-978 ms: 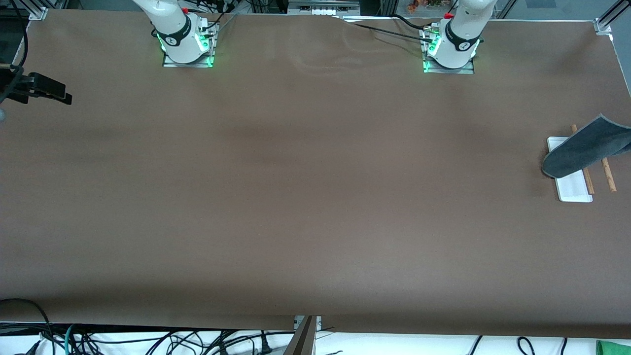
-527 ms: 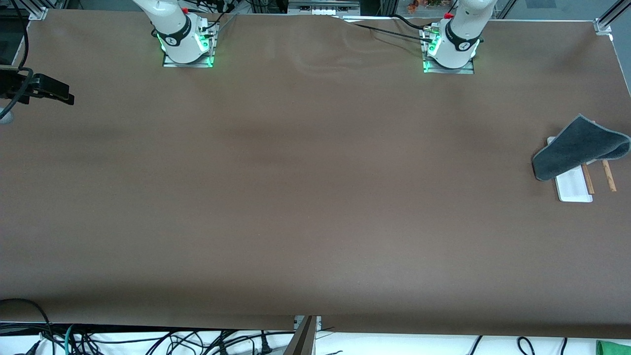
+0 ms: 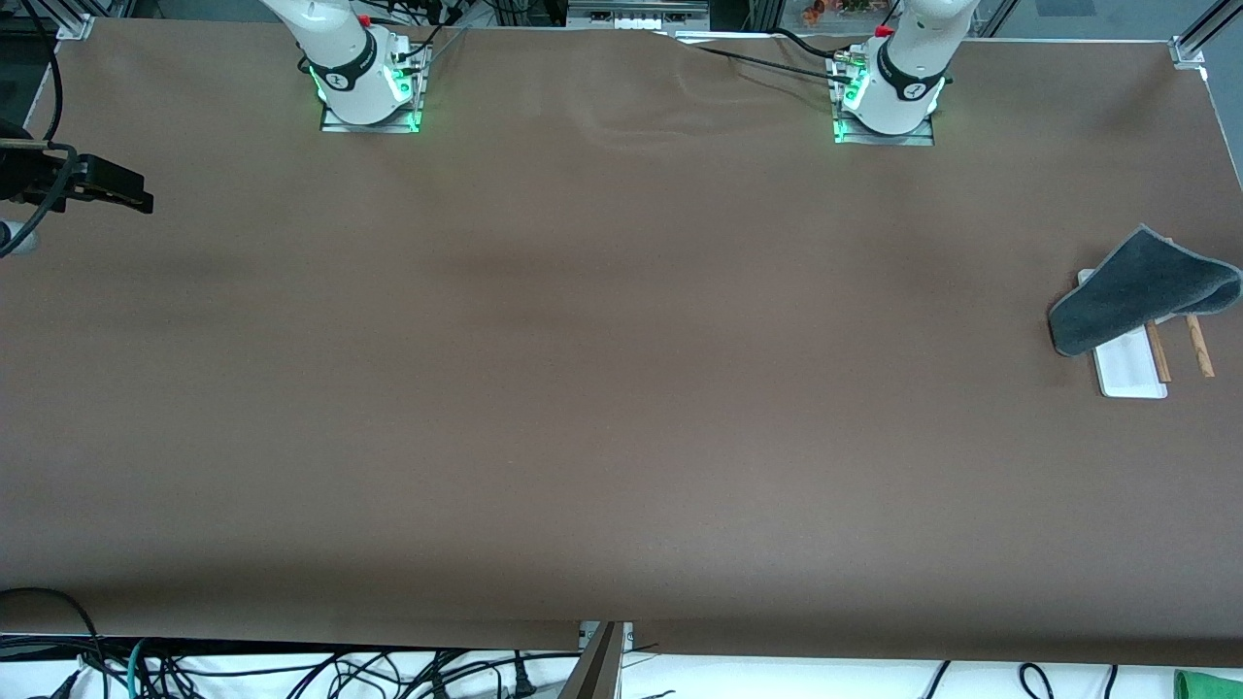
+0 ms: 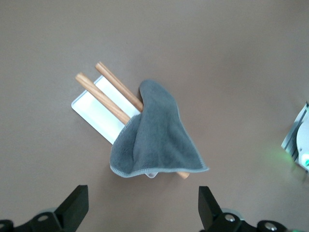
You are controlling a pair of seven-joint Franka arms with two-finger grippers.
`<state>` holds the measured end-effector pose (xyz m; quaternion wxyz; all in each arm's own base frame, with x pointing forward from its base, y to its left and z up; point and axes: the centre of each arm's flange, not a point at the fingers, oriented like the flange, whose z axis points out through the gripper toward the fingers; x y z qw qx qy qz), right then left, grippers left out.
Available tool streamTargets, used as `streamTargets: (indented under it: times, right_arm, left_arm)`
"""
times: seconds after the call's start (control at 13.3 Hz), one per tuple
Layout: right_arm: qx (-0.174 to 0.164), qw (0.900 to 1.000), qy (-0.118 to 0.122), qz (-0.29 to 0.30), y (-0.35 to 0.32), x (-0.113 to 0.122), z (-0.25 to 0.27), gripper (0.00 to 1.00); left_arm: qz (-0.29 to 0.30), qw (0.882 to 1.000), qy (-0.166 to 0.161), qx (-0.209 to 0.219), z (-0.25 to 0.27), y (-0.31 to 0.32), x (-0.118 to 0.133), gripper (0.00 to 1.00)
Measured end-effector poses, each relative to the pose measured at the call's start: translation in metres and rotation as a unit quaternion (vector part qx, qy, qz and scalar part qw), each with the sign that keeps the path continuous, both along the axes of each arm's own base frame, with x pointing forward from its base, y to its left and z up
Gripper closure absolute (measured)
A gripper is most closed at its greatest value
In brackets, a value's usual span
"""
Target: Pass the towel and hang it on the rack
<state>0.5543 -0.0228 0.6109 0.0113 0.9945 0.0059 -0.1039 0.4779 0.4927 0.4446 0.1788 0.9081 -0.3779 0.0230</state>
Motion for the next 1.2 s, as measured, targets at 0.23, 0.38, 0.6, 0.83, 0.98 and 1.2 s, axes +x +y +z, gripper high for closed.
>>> streamTargets:
  times: [0.23,0.38,0.6,0.83,0.98,1.2]
  right_arm:
    - [0.000,1.000,-0.006,0.000,0.000,0.002,0.000,0.00]
    - [0.000,1.000,-0.009,0.001,0.000,0.003,0.000,0.00]
    - [0.000,1.000,-0.014,0.002,0.001,0.005,0.002,0.00]
    - [0.000,1.000,-0.014,0.004,0.003,0.005,0.001,0.00]
    - [0.000,1.000,-0.014,0.005,0.004,0.006,0.000,0.00]
    - [0.000,1.000,-0.014,0.005,0.004,0.006,0.000,0.00]
  left_arm:
    - [0.038,0.999,0.024,0.022,0.029,-0.065,0.050,0.00]
    - [0.079,0.994,0.059,0.040,0.028,-0.129,0.096,0.00]
    - [0.130,0.984,0.101,0.069,0.027,-0.231,0.149,0.00]
    - [0.175,0.970,0.130,0.106,0.025,-0.316,0.178,0.00]
    - [0.211,0.958,0.145,0.126,0.024,-0.361,0.188,0.00]
    - [0.235,0.949,0.151,0.147,0.030,-0.431,0.197,0.00]
